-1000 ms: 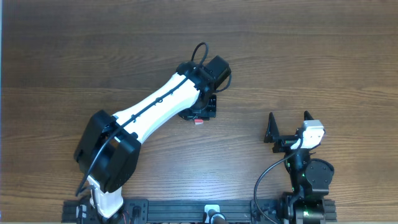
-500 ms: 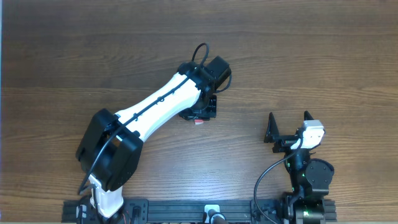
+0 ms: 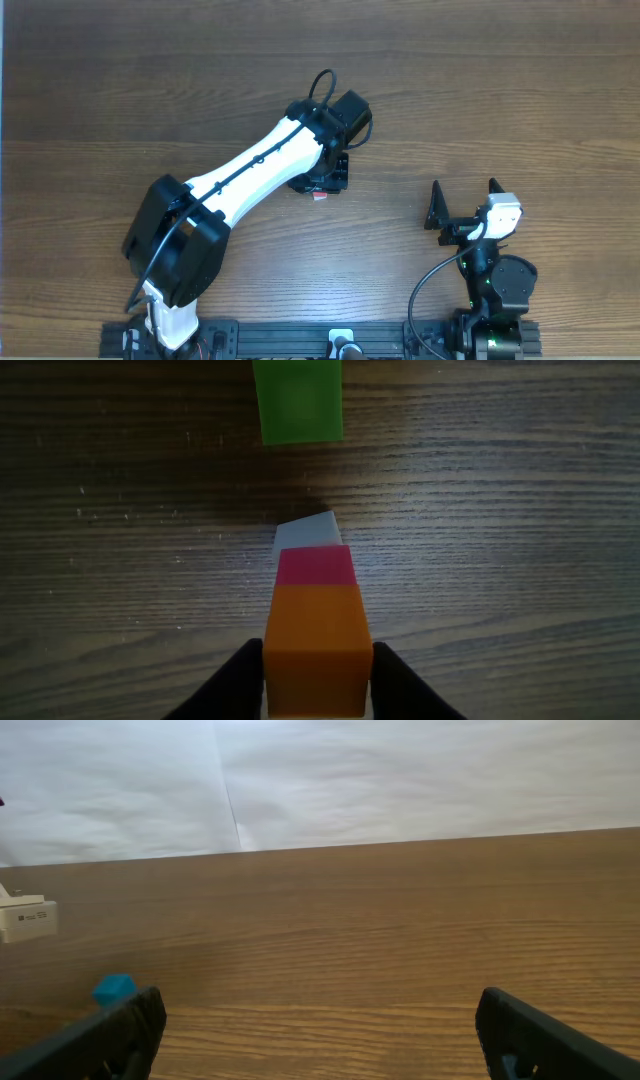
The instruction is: Stack Cubes
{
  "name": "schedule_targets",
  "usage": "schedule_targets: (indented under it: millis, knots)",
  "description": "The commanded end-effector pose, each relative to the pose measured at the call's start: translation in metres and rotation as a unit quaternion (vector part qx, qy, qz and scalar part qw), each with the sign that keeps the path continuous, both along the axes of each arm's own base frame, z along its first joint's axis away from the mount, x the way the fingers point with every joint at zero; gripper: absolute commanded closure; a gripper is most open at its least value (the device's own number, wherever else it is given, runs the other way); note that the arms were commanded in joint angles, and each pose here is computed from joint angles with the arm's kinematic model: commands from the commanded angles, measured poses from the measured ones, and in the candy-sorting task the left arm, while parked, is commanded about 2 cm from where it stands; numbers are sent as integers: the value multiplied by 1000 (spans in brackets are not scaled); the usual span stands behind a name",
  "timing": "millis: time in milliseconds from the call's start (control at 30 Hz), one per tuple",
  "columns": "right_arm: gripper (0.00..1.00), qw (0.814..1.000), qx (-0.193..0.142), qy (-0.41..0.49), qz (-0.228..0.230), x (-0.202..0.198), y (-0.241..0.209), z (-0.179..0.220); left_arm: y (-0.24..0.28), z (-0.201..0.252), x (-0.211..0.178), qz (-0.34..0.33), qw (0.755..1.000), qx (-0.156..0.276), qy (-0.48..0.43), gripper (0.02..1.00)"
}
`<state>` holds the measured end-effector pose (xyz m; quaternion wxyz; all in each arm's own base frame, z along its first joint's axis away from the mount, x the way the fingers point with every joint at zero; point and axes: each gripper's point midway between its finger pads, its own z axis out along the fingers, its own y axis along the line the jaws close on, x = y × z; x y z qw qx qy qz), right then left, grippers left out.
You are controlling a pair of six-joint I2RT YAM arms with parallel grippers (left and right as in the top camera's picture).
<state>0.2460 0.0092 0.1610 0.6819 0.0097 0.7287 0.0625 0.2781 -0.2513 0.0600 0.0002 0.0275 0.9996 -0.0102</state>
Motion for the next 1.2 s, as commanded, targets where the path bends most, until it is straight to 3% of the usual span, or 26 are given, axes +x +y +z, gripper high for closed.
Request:
schedule_targets:
  millis: [33, 267, 700, 833, 1000, 1200]
  knots:
    - [9, 1000, -4, 0, 7, 0, 3, -2, -3, -2, 4, -3, 1000, -3, 1, 632]
    - [9, 1000, -4, 0, 7, 0, 3, -2, -4, 4, 9, 0, 1000, -10, -7, 577]
    - [9, 1000, -4, 0, 7, 0, 3, -2, 8, 73, 38, 25, 999, -12, -40, 535]
    - [7, 1000, -4, 0, 7, 0, 3, -2, 11, 74, 39, 26, 999, -5, -43, 395]
    - [9, 1000, -4, 0, 7, 0, 3, -2, 22, 95, 40, 29, 997, 4, -77, 20]
    - [9, 1000, -4, 0, 7, 0, 3, -2, 53, 144, 30, 43, 991, 12, -124, 18]
